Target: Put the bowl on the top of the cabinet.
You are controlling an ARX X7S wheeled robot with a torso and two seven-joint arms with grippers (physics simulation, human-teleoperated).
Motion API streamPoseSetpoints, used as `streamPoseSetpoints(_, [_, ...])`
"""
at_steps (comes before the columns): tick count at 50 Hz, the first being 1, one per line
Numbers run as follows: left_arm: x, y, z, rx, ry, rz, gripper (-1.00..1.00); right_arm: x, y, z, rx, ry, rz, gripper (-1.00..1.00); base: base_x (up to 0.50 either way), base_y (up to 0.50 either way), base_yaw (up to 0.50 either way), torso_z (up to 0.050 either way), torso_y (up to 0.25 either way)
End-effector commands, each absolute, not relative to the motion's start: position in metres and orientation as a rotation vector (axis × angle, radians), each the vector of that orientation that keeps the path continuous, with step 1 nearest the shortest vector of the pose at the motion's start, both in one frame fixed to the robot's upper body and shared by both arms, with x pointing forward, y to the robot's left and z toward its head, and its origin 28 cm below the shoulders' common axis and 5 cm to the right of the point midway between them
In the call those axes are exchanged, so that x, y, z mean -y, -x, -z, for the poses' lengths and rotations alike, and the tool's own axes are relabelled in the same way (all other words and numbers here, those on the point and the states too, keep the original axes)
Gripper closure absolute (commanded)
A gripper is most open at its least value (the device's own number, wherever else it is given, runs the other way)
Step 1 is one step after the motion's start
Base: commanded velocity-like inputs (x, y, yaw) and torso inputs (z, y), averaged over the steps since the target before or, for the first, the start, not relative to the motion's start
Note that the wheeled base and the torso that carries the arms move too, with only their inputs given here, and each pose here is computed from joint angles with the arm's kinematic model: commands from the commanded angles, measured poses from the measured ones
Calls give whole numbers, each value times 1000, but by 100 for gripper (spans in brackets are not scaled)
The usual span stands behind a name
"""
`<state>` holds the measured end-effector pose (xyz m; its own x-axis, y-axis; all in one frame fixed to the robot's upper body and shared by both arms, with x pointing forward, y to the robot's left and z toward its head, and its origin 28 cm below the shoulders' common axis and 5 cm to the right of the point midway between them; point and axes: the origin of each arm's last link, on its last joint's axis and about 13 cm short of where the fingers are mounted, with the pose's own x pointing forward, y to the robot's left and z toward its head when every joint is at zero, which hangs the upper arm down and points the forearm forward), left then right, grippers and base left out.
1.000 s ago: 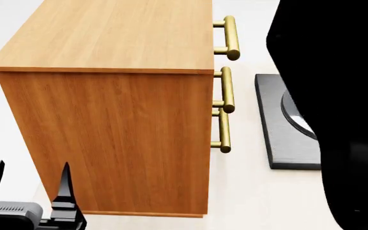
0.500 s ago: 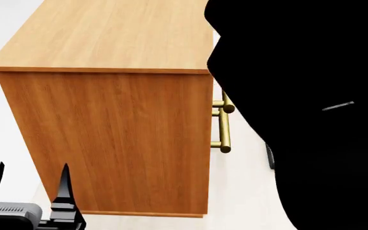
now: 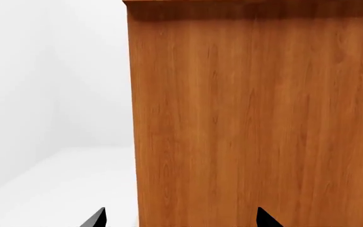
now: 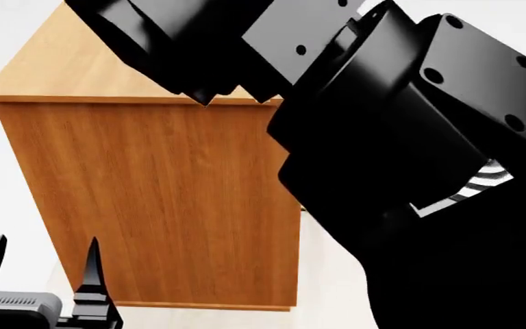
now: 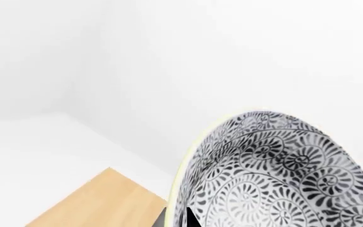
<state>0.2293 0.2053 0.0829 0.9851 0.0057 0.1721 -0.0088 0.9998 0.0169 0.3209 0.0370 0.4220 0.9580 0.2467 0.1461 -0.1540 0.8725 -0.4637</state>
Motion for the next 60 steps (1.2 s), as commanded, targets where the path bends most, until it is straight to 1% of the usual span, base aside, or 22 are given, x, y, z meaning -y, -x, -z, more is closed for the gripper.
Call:
streamPoseSetpoints(1, [-205,-230,-81,169,-20,-9,-100,-40,-328,-402,190,494,-190,100,0,0,0,0,0])
streamPoseSetpoints(19, [-206,-229,-83,171,-20,-11,-100,-36,-341,-405,124,408,-103,100,0,0,0,0,1])
streamPoseSetpoints(27, [-206,-229,-84,173,-18,-12,-100,-36,-343,-410,91,336,-97,100,0,0,0,0,0])
streamPoseSetpoints(42, [-206,-228,-85,178,-15,-14,-100,-37,-342,-409,96,334,-112,100,0,0,0,0,1])
streamPoseSetpoints(43, [-207,-228,-85,179,-15,-15,-100,-37,-342,-409,101,329,-112,-100,0,0,0,0,0])
streamPoseSetpoints(60, [-206,-228,-83,174,-14,-13,-100,-39,-333,-403,122,328,-157,-100,0,0,0,0,0])
